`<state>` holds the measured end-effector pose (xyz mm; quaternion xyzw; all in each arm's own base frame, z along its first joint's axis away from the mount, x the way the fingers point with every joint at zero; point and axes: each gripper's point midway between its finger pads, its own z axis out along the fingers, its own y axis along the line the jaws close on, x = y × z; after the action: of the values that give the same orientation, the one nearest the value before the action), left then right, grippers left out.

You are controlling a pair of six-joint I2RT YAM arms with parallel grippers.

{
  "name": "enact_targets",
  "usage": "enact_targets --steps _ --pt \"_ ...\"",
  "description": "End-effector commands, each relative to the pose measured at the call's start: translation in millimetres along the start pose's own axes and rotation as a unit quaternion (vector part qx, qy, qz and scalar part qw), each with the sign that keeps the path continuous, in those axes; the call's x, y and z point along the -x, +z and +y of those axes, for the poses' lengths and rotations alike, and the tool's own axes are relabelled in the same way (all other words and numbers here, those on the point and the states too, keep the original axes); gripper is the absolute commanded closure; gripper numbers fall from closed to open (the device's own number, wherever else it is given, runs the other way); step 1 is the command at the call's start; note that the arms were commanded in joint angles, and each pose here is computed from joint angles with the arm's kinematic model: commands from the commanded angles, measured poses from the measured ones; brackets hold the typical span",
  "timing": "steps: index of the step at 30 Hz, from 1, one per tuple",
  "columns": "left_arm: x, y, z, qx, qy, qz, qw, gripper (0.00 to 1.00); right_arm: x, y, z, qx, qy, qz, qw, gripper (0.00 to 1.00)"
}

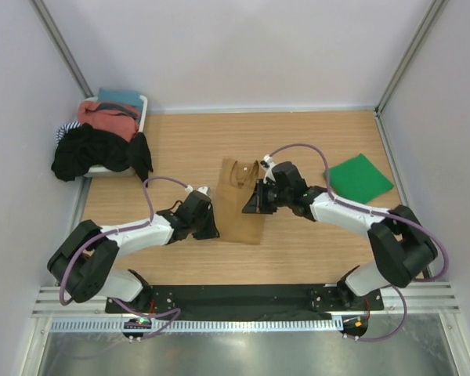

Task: Fold and stack the tank tops
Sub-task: Fold the tank top

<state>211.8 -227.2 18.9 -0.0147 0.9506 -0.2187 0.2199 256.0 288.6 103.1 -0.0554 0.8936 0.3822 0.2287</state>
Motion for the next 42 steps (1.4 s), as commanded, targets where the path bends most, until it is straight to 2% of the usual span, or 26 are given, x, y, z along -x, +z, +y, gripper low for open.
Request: enact_targets --steps 1,7,8,10,15,20,23,27,37,40,42 --pt "-10.0 3.1 16.7 0.029 0.011 0.013 0.999 1.0 18.2 18.2 47.8 0.115 -0.012 -0.029 0.993 0.99" --pt "-11.3 4.3 17.1 0.029 0.012 0.015 0.999 1.0 14.6 52.0 40.3 0.135 -0.02 -0.033 0.99 0.99" --pt "-11.6 4.5 17.3 0.029 0.011 0.017 0.999 1.0 4.0 63.0 27.1 0.128 -0.014 -0.019 0.992 0.99" --pt "-13.0 5.5 18.6 0.031 0.012 0.019 0.999 1.0 4.0 71.6 23.5 0.144 -0.019 -0.031 0.989 0.99" --pt "-14.6 6.8 18.2 0.028 0.019 0.024 0.999 1.0 6.0 100.6 -18.2 0.124 0.022 -0.047 0.991 0.99" --pt "-17.3 7.8 19.2 0.029 0.025 0.03 0.999 1.0 21.5 104.6 -34.2 0.126 0.049 -0.067 0.989 0.99" --pt "-18.7 7.9 21.3 0.031 0.03 0.03 0.999 1.0 48.1 99.4 -38.9 0.13 0.053 -0.096 0.986 0.99" --pt "-20.0 6.7 22.8 0.032 0.033 0.031 0.998 1.0 61.5 113.0 -58.6 0.08 0.048 -0.074 0.993 0.99" --pt "-19.8 6.3 23.4 0.033 0.031 0.03 0.999 1.0 88.5 117.7 -57.4 0.047 0.039 -0.072 0.996 0.99" --pt "-17.8 7.0 21.3 0.032 0.031 0.029 0.999 1.0 102.3 101.8 -44.8 0.01 0.001 -0.079 0.997 0.92" --pt "-16.7 6.7 20.0 0.031 0.028 0.028 0.999 0.97 107.1 88.2 -40.7 -0.014 -0.013 -0.08 0.997 0.81"
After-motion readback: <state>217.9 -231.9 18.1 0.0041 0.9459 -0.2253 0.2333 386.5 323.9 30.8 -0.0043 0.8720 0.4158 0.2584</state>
